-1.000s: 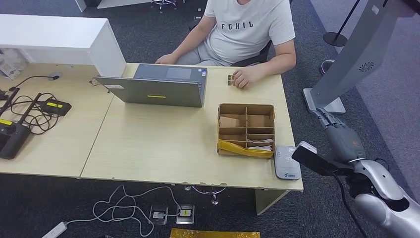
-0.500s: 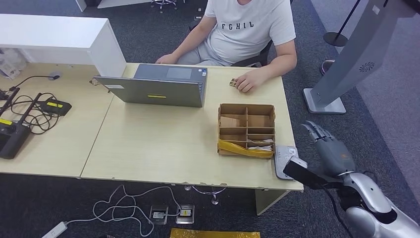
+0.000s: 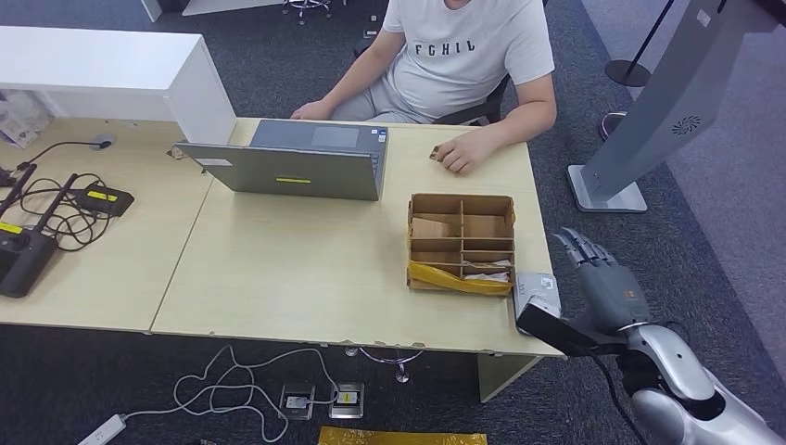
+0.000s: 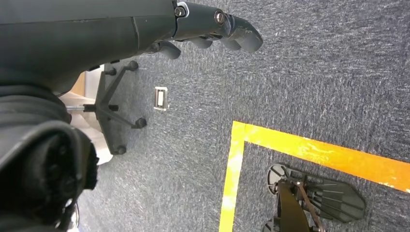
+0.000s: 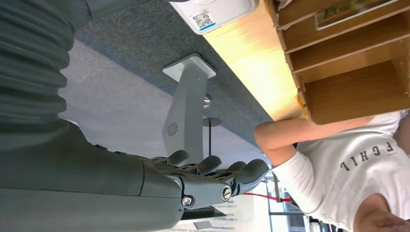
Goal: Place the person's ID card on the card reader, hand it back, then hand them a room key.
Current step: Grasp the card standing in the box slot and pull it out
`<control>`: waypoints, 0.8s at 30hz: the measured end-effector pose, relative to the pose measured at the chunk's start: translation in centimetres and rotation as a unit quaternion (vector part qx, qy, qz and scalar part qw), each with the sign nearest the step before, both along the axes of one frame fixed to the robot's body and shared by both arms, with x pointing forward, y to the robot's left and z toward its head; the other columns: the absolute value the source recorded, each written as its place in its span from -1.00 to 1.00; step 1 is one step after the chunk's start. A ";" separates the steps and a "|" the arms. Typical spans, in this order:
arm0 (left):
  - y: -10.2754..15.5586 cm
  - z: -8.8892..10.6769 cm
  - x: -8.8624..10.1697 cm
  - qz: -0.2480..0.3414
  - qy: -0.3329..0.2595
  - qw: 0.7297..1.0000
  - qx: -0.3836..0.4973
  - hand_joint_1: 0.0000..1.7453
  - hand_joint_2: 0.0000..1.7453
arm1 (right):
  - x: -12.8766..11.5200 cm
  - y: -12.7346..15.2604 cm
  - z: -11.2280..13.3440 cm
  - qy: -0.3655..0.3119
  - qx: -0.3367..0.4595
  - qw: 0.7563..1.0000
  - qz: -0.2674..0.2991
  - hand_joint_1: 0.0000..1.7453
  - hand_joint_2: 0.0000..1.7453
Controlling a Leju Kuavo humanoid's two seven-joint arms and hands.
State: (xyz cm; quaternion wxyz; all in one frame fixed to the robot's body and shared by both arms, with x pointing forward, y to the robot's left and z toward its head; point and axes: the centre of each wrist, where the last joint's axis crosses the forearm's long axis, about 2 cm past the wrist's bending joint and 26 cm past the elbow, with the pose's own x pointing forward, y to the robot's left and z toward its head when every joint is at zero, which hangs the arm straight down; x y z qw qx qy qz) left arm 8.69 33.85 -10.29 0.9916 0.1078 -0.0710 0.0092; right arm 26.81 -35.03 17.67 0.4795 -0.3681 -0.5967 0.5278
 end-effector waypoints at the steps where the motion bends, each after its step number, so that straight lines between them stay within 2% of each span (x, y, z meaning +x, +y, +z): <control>1: 0.0 0.0 0.0 0.001 0.000 1.000 0.000 -1.00 -1.00 | 0.0 0.2 -0.1 0.000 -0.001 1.000 0.003 -1.00 1.00; 10: -0.3 0.0 0.1 0.003 0.002 1.000 0.000 -1.00 -1.00 | 0.7 3.3 -1.4 -0.004 0.004 0.999 0.043 -1.00 1.00; 16: -0.5 0.0 0.1 0.003 0.004 1.000 -0.002 -1.00 -1.00 | 1.3 5.3 -2.2 0.003 0.022 0.999 0.046 -1.00 1.00; 24: -0.6 0.0 0.1 0.002 0.006 1.000 0.000 -1.00 -1.00 | 2.0 6.4 -2.7 0.008 0.030 0.998 0.046 -1.00 1.00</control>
